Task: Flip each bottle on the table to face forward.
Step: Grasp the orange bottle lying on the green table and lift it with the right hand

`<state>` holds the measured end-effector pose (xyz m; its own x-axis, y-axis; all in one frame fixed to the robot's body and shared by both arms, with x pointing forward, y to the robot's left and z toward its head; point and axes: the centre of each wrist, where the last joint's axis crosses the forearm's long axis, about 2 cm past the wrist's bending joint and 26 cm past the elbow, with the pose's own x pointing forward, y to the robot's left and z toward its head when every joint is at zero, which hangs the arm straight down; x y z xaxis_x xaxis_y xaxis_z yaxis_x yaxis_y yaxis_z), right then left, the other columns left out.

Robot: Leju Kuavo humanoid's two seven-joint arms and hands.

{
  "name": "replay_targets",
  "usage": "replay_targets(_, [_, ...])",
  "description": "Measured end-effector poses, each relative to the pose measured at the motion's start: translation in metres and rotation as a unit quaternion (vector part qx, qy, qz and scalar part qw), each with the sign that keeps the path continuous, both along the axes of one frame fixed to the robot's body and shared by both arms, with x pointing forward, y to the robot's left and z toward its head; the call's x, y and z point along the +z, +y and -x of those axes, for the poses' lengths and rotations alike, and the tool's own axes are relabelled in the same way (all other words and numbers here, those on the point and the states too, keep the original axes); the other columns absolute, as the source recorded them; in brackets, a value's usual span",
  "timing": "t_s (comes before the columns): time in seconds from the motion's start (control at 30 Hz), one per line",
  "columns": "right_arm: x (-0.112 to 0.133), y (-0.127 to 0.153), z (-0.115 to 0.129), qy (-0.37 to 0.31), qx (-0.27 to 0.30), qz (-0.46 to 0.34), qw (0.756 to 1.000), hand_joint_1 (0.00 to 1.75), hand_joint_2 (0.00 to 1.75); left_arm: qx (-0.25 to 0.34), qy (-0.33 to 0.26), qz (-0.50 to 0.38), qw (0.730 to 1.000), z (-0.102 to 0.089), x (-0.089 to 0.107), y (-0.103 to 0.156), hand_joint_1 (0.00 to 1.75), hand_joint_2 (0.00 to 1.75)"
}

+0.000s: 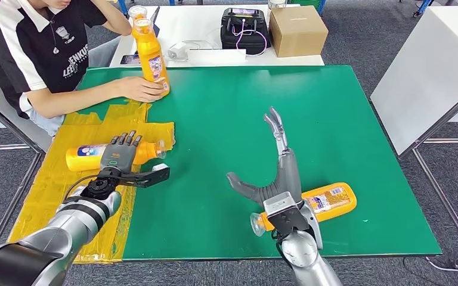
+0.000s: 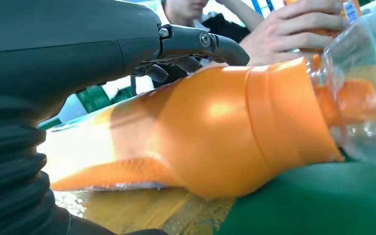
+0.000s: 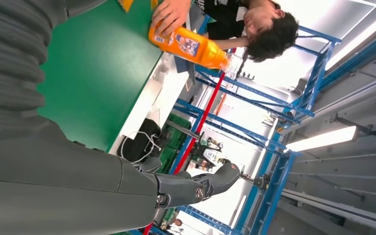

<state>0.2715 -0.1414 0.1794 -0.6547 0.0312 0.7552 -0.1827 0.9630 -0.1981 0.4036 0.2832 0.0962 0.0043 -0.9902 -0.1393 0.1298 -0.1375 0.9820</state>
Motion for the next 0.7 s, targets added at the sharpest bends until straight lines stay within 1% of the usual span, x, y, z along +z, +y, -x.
replay_targets(0.2, [-0.001,0.0,0.0,-0.001,-0.002,0.006,1.0,0.0,1.75,-0.011,0.007,0.046,0.999,0.001,-0.001,-0.003,0.0,1.75])
replay_targets(0.27, [-0.001,0.0,0.0,-0.001,-0.004,0.008,1.0,0.0,1.75,-0.03,-0.007,0.081,0.996,0.004,-0.003,-0.005,0.0,1.75])
replay_targets(0.33, [-0.002,0.0,0.001,-0.003,-0.008,0.011,1.0,0.0,1.75,-0.065,-0.04,0.138,0.987,0.008,-0.006,-0.009,0.0,1.75])
replay_targets(0.4, [-0.003,-0.001,0.002,-0.004,-0.012,0.016,1.0,0.0,1.75,-0.101,-0.083,0.209,0.969,0.012,-0.006,-0.015,0.0,1.75])
replay_targets(0.43, [-0.004,-0.001,0.002,-0.005,-0.015,0.02,1.0,0.0,1.75,-0.119,-0.105,0.248,0.956,0.015,-0.005,-0.019,0.0,1.75])
replay_targets(0.53, [-0.009,-0.002,0.008,-0.006,-0.026,0.035,0.999,0.0,1.75,-0.155,-0.164,0.356,0.907,0.028,0.006,-0.032,0.0,1.75])
replay_targets(0.6, [-0.011,-0.004,0.011,-0.006,-0.031,0.042,0.999,0.0,1.75,-0.166,-0.189,0.398,0.882,0.038,0.019,-0.038,0.0,1.75])
replay_targets(0.7, [-0.014,-0.006,0.015,-0.007,-0.036,0.05,0.998,0.0,1.75,-0.188,-0.215,0.426,0.858,0.051,0.036,-0.042,0.0,1.75])
